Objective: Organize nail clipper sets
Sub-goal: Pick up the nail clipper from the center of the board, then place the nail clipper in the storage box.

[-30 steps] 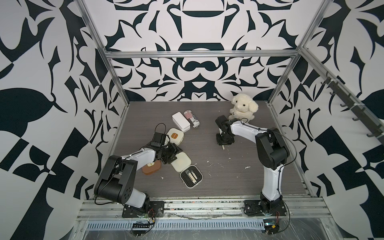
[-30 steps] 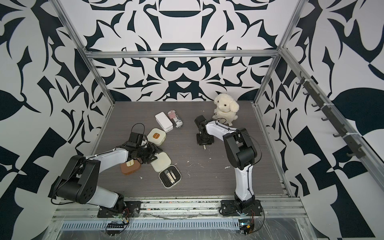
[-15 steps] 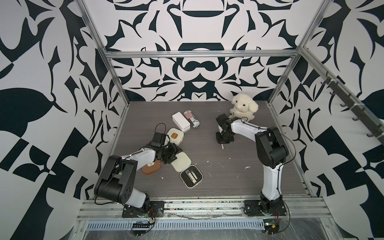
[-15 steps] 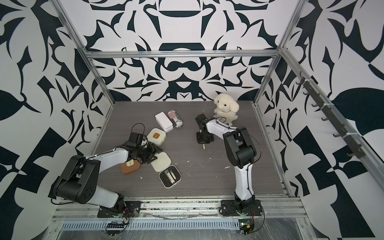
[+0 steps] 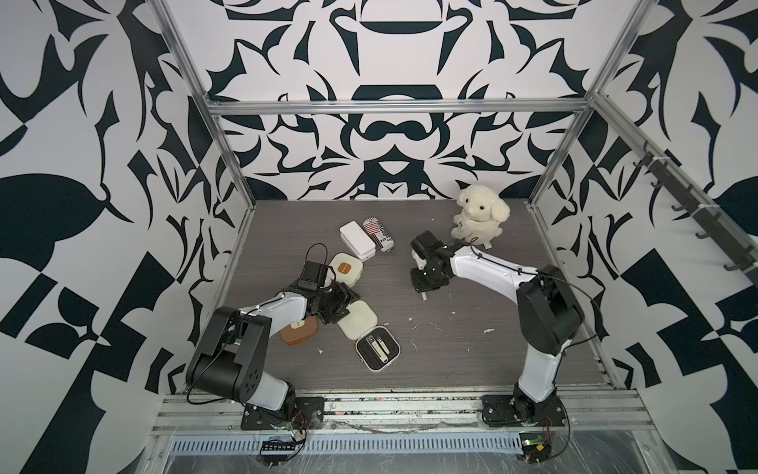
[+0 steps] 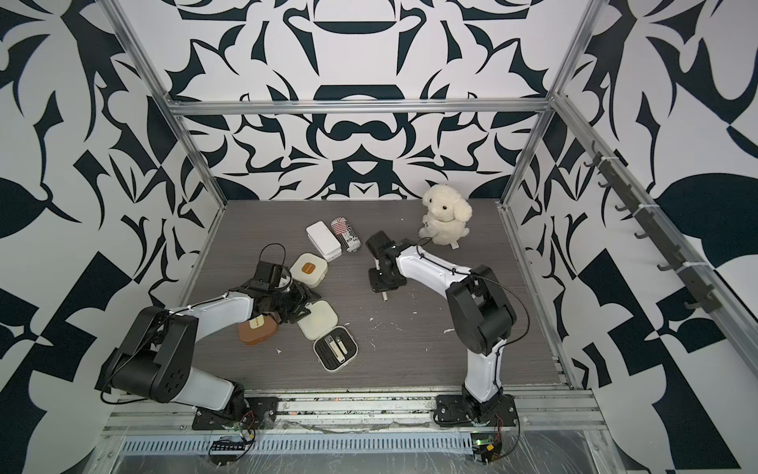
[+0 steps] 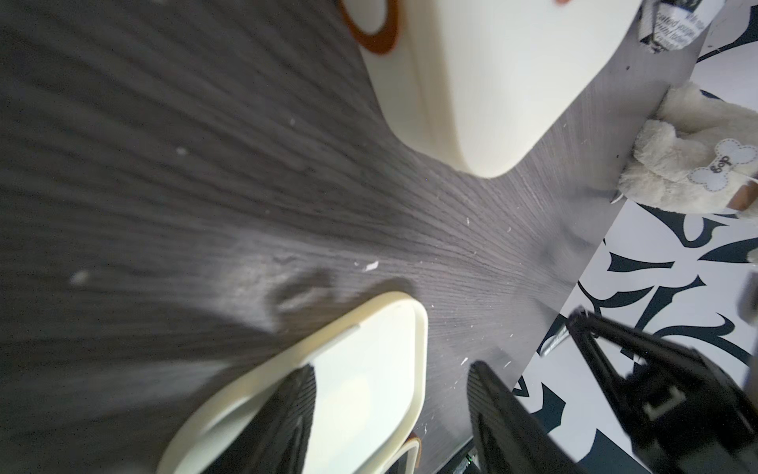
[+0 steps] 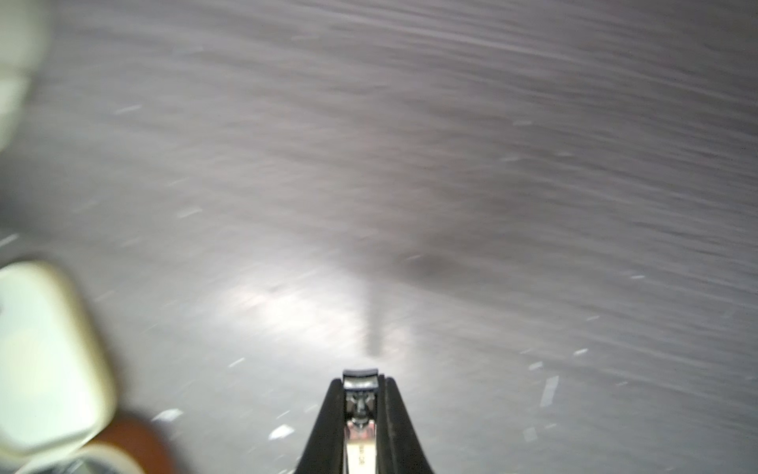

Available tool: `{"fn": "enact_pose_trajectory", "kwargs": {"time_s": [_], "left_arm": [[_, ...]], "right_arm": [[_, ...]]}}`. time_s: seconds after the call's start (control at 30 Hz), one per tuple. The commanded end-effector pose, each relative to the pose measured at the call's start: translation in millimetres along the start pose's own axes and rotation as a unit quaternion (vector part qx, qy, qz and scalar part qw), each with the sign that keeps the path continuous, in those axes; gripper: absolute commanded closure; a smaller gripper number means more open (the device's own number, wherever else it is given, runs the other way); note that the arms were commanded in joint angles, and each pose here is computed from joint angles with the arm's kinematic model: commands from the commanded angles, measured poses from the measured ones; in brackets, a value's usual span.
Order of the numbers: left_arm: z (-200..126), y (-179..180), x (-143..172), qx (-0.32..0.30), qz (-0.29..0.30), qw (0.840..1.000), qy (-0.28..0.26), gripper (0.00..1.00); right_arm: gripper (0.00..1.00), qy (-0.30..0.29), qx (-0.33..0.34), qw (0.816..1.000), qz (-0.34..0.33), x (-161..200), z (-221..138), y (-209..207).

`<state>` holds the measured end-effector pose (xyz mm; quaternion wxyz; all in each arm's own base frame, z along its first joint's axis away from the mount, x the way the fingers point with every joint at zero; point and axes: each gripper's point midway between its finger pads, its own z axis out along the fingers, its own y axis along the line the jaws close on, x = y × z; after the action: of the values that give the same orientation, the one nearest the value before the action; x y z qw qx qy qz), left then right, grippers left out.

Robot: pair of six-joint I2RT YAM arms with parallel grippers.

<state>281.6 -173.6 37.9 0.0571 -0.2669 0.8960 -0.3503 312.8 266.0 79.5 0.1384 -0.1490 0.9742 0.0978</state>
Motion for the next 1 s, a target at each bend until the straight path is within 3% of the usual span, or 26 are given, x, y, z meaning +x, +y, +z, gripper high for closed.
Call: {"fn": "enact_pose_trajectory", "kwargs": {"time_s": [0.0,0.3,0.97], "left_arm": [[3.1,30.6,7.9,-0.056,-0.019,0.998,0.009,0.36],[2.9,33.4,8.2,-0.060,-0.021,0.998,0.007,0.36],[0.4,34.0,8.8,-0.063,-0.021,0.998,0.005,0.36]], "right_arm": [[0.88,-0.034,-0.009,0.999,-0.033,11.6,-13.8,38.0],[0.88,-0.075,-0.054,0.990,-0.105,53.6,-6.6,111.8],[0.90,-0.055,-0.065,0.988,-0.129,83.6,20.7,124.5]]}}
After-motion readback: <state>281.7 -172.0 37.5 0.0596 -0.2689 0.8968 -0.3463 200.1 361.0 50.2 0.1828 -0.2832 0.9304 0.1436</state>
